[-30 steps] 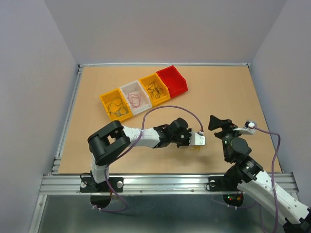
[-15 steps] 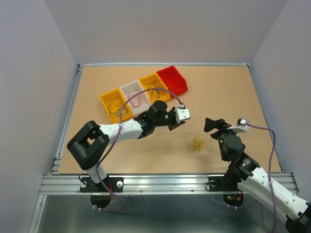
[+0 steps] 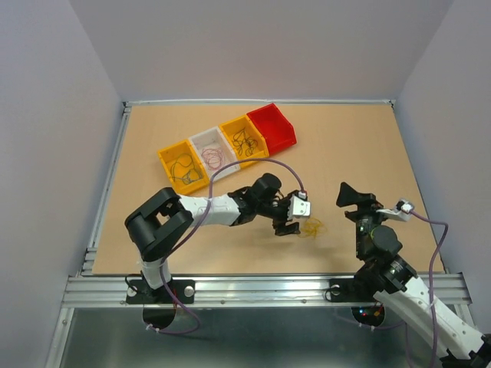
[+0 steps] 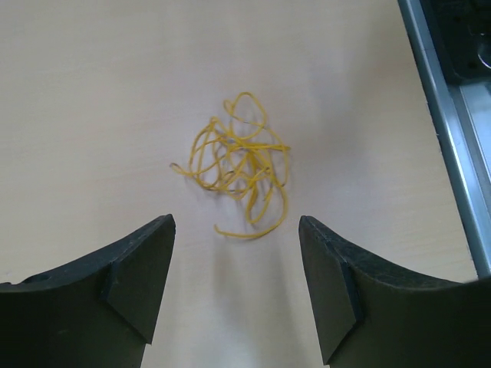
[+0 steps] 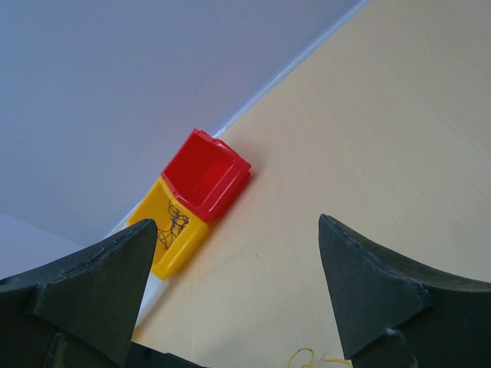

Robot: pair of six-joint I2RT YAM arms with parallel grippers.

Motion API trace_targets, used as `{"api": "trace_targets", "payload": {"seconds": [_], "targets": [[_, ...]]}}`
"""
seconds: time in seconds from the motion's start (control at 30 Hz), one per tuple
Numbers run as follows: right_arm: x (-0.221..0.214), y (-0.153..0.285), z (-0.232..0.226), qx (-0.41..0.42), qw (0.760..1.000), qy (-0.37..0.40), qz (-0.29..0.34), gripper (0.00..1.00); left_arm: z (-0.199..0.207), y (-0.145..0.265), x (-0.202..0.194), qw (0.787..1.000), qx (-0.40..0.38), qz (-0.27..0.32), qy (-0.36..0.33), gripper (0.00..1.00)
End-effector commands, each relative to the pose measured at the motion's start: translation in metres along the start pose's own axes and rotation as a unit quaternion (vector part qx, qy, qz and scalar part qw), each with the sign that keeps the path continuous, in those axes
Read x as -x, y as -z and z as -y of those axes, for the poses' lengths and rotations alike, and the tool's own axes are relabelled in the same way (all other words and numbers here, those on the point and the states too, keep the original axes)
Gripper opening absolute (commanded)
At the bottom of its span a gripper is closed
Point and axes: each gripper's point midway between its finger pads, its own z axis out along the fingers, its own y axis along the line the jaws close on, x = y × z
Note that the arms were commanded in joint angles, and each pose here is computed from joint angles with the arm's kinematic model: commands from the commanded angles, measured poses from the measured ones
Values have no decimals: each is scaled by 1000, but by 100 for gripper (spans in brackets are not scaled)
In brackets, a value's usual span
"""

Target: Untangle the cables

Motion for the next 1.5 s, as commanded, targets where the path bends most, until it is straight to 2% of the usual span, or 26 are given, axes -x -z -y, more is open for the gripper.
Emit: {"api": "trace_targets", "payload": {"seconds": [0.0, 0.2, 0.23, 0.27, 0.3, 0.33, 0.37, 0.43, 0.47, 0.53, 0.63, 0.77, 0.8, 0.83, 0.87, 0.9, 0.97, 1.27, 1.4, 1.47], "targets": [[6, 0, 6, -10, 999, -19, 25, 90, 2, -14, 23, 1000, -14, 14, -23, 77], [6, -1, 5, -15, 1000, -15, 22, 90, 8, -31, 28, 1000, -22, 6, -16, 75], [5, -1, 5, -14, 999, -19, 21, 91, 7, -40, 28, 1000, -23, -1, -11, 67], [6, -1, 5, -16, 999, -20, 22, 91, 8, -46, 14, 999, -25, -24, 1, 54], [6, -2, 5, -17, 999, -21, 23, 91, 6, -47, 15, 999, -22, -26, 2, 32], [6, -2, 6, -18, 999, -19, 24, 91, 0, -47, 16, 1000, -11, -28, 5, 0], [7, -2, 5, -18, 999, -20, 24, 91, -6, -42, 13, 999, 6, -31, 12, 0], [5, -1, 5, -15, 999, -19, 21, 91, -22, -24, 37, 999, 37, 11, 1, 0], [4, -1, 4, -11, 1000, -16, 19, 91, -21, -13, 30, 999, 42, 16, 13, 0], [-2, 0, -4, 13, 1000, 2, 0, 91, -38, 17, 57, 995, 69, 66, 9, 0], [-14, 3, -15, 47, 998, 25, -32, 91, -40, 43, 74, 993, 75, 94, 10, 0], [-20, 2, -16, 50, 997, 33, -43, 91, -25, 46, 78, 994, 41, 101, -1, 0], [-20, 2, -17, 52, 997, 33, -43, 91, -21, 41, 70, 996, 28, 88, 5, 7], [-19, 2, -17, 53, 997, 34, -43, 91, -17, 37, 66, 997, 19, 79, -5, 21], [-19, 2, -18, 55, 997, 33, -42, 91, -17, 34, 65, 997, 17, 74, -5, 53], [-17, 3, -18, 56, 997, 31, -40, 92, -15, 31, 62, 998, 11, 69, -2, 61], [-15, 3, -17, 56, 997, 26, -35, 92, -8, 22, 57, 998, 1, 61, -9, 69], [6, 6, -6, 37, 999, -12, 15, 93, 7, -13, 36, 999, -27, 17, -3, 80], [5, 5, -7, 38, 999, -8, 11, 93, 3, -25, 30, 1000, -21, 5, 6, 81], [4, 5, -7, 36, 999, -11, 10, 93, 0, -31, 33, 1000, -20, 4, 12, 76]]}}
